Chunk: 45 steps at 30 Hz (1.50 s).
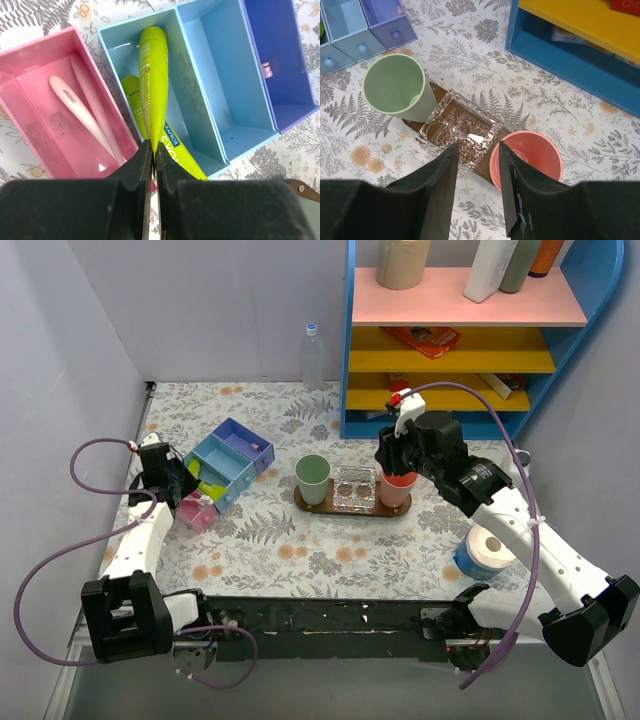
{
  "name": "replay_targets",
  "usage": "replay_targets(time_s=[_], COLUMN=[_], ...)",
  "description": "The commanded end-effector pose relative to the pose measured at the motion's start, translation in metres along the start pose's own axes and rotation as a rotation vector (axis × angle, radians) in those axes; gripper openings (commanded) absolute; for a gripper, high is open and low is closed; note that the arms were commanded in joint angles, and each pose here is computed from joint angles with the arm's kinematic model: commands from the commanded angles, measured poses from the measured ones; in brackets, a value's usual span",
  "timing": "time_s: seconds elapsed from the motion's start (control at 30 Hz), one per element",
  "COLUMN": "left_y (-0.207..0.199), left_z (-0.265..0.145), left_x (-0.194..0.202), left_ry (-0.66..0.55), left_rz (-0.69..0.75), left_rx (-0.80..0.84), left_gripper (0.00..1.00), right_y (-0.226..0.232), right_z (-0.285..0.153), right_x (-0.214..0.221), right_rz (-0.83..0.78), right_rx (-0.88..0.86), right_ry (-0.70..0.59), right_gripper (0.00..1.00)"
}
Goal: Prepare toiletry sets of a toothbrush and toothpaste on the tray
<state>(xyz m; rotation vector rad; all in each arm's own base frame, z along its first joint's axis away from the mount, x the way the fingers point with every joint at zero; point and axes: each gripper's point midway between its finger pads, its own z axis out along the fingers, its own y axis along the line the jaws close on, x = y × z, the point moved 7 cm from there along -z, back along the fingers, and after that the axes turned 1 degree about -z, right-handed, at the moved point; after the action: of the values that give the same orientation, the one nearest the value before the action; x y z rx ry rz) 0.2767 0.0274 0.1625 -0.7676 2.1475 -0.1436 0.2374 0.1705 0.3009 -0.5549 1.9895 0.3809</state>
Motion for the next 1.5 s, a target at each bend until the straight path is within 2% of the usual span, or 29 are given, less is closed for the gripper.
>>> replay_targets(time_s=[0.0, 0.27, 0.47, 0.57, 0.67, 0.7, 0.73, 0.8, 0.87, 1.03, 1.23, 1.47], left_y=[-0.018, -0.033, -0.051, -0.065, -0.093, -0.099, -0.110, -0.132, -0.151, -0.174, -0.184, -0.191], left_z=[-0.027, -0.059, -0.081, -0.093, -0.110, -0.110, -0.119, -0.126, -0.142, -0.169, -0.186, -0.211], left_x=[-0.040, -0.069, -0.083, -0.088, -0.085, -0.079, -0.085, -0.067, -0.059, -0.027, 0.009, 0.027], left_ry=[-0.146, -0.214, -0.165, -0.157, -0.121, -0.071, -0.088, -0.023, -0.008, 0.109, 0.216, 0.283], left_rz=[0.064, 0.132, 0.207, 0.244, 0.324, 0.350, 0.395, 0.487, 0.566, 0.671, 0.789, 0.849], left_rx=[0.083, 0.139, 0.220, 0.308, 0.461, 0.488, 0.510, 0.571, 0.670, 0.923, 1.045, 1.189], left_gripper=[0.00, 0.00, 0.00, 0.00, 0.00, 0.00, 0.00, 0.00, 0.00, 0.00, 0.00, 0.00], right_y=[-0.003, -0.001, 0.003, 0.008, 0.017, 0.019, 0.022, 0.029, 0.038, 0.064, 0.088, 0.107], right_z=[-0.006, -0.023, -0.033, -0.037, -0.041, -0.042, -0.046, -0.045, -0.048, -0.045, -0.041, -0.038], right_x=[-0.019, -0.036, -0.042, -0.049, -0.058, -0.060, -0.068, -0.073, -0.079, -0.085, -0.094, -0.104], right_rz=[-0.007, -0.019, -0.020, -0.037, -0.062, -0.068, -0.076, -0.084, -0.097, -0.166, -0.249, -0.297], right_rx=[0.021, -0.003, -0.038, -0.091, -0.175, -0.197, -0.219, -0.252, -0.279, -0.403, -0.542, -0.725], right_ry=[-0.074, -0.096, -0.100, -0.099, -0.097, -0.087, -0.104, -0.100, -0.120, -0.131, -0.114, -0.102], right_gripper=[0.45, 0.44, 0.44, 0.45, 0.45, 0.45, 0.46, 0.46, 0.49, 0.56, 0.58, 0.60])
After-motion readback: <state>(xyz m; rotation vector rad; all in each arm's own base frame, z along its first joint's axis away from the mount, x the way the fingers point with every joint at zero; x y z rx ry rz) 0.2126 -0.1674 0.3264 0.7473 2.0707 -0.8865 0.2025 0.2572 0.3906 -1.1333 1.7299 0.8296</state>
